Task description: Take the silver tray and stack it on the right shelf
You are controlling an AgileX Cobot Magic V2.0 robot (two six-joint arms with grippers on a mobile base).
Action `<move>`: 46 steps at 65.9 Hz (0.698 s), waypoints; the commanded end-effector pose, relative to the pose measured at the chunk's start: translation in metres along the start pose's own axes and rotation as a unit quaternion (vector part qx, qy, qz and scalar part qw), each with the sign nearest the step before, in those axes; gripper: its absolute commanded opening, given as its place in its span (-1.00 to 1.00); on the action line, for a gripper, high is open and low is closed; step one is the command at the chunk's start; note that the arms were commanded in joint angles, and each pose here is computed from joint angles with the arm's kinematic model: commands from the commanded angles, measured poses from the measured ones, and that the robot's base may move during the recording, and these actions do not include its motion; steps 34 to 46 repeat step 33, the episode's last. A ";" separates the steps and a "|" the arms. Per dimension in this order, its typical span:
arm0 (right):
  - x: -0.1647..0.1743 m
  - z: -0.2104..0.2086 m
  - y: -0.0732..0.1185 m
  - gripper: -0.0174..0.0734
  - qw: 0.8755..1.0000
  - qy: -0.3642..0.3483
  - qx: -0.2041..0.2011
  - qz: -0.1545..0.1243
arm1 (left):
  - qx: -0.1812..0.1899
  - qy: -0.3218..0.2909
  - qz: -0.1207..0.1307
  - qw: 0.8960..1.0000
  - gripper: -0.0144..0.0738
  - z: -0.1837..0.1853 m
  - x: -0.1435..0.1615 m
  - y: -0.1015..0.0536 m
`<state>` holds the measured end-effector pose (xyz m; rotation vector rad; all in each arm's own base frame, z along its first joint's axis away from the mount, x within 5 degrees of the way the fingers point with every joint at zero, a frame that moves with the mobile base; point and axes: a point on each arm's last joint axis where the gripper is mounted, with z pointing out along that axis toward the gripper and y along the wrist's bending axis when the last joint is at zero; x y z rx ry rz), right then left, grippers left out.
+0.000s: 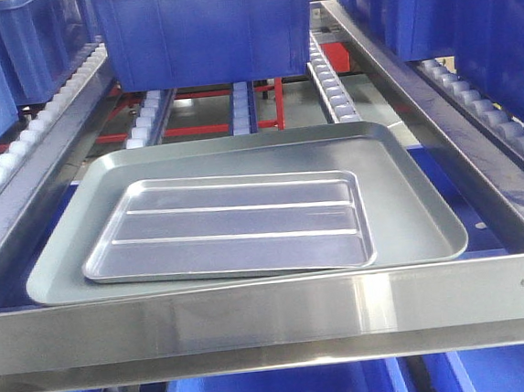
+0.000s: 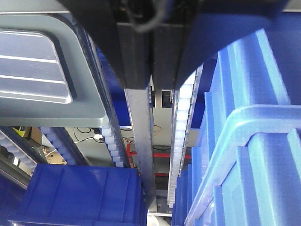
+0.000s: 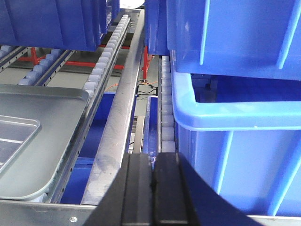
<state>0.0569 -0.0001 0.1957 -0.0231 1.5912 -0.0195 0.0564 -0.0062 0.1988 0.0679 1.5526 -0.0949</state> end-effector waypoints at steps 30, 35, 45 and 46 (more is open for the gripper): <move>-0.016 -0.003 0.000 -0.49 0.998 -0.064 0.003 -0.006 | -0.006 -0.043 -0.004 0.999 -0.88 -0.001 -0.003 0.001; -0.016 -0.003 0.000 -0.49 0.998 -0.064 0.003 -0.006 | -0.006 -0.043 -0.004 0.999 -0.88 -0.001 -0.003 0.001; -0.016 -0.003 0.000 -0.49 0.998 -0.064 0.003 -0.006 | -0.006 -0.043 -0.004 0.999 -0.88 -0.001 -0.003 0.001; -0.016 -0.003 0.000 -0.49 0.998 -0.064 0.003 -0.006 | -0.006 -0.043 -0.004 0.999 -0.88 -0.001 -0.003 0.001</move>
